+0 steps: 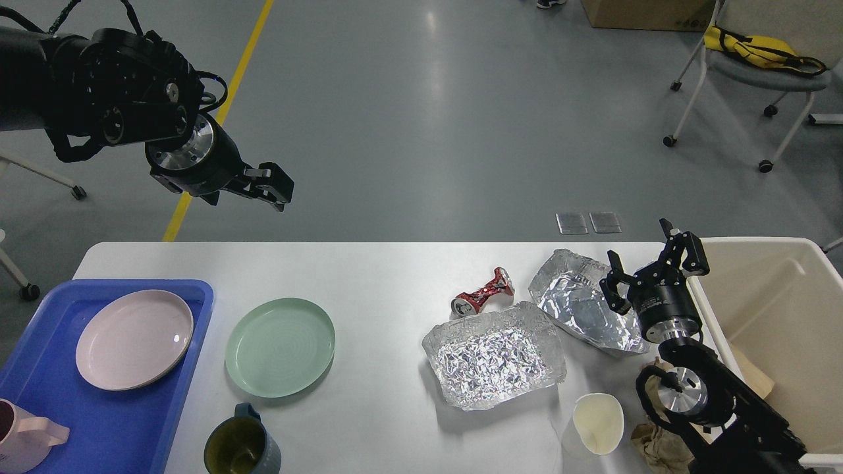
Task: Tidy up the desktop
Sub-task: 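Swing the left arm up and over toward the dark mug, then lower the left gripper down onto the dark mug nearest the robot, then close the left gripper around the dark mug, then lift the dark mug and set it on the blue tray corner, then open the left gripper and move it to the pale green plate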
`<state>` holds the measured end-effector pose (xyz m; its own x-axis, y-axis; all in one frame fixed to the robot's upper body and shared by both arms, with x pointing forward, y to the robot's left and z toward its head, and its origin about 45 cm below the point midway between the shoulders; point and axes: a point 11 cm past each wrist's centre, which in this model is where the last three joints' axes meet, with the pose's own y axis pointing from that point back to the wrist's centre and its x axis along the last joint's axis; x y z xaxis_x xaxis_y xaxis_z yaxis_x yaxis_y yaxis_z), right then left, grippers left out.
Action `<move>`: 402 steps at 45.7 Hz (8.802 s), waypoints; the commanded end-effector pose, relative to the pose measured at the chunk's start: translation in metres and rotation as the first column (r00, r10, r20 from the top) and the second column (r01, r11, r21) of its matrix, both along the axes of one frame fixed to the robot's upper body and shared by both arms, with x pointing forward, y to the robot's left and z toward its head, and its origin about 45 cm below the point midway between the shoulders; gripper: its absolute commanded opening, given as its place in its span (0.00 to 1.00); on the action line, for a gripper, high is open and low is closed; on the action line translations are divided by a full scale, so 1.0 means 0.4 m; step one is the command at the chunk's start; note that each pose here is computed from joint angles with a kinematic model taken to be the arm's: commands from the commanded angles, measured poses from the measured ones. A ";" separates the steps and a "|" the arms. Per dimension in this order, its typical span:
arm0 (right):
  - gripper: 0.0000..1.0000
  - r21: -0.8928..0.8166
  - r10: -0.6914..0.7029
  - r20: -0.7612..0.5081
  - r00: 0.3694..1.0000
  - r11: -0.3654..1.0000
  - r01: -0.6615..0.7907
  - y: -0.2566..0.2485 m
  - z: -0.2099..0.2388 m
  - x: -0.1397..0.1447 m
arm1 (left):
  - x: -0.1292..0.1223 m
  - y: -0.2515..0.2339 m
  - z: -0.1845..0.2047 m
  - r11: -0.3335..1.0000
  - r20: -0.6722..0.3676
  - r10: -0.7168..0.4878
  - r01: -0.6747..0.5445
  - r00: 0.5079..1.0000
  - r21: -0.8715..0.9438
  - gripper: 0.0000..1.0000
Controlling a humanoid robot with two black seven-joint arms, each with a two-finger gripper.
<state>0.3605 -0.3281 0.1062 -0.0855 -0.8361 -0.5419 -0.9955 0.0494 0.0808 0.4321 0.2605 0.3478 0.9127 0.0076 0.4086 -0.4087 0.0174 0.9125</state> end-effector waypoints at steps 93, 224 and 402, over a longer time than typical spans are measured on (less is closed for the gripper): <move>1.00 0.001 0.000 0.000 1.000 1.000 0.000 0.000 0.000 0.000 | -0.385 0.192 -0.363 0.967 -0.538 0.254 -0.208 0.803 0.147 0.88; 1.00 -0.001 0.000 0.001 1.000 1.000 0.000 0.000 0.000 0.000 | -0.496 0.125 -0.593 0.978 -0.464 0.209 -0.180 0.861 0.105 0.88; 1.00 -0.001 0.000 0.001 1.000 1.000 0.000 0.000 0.000 0.000 | -0.518 0.559 -0.437 0.828 -0.291 0.559 -0.504 0.776 0.248 0.96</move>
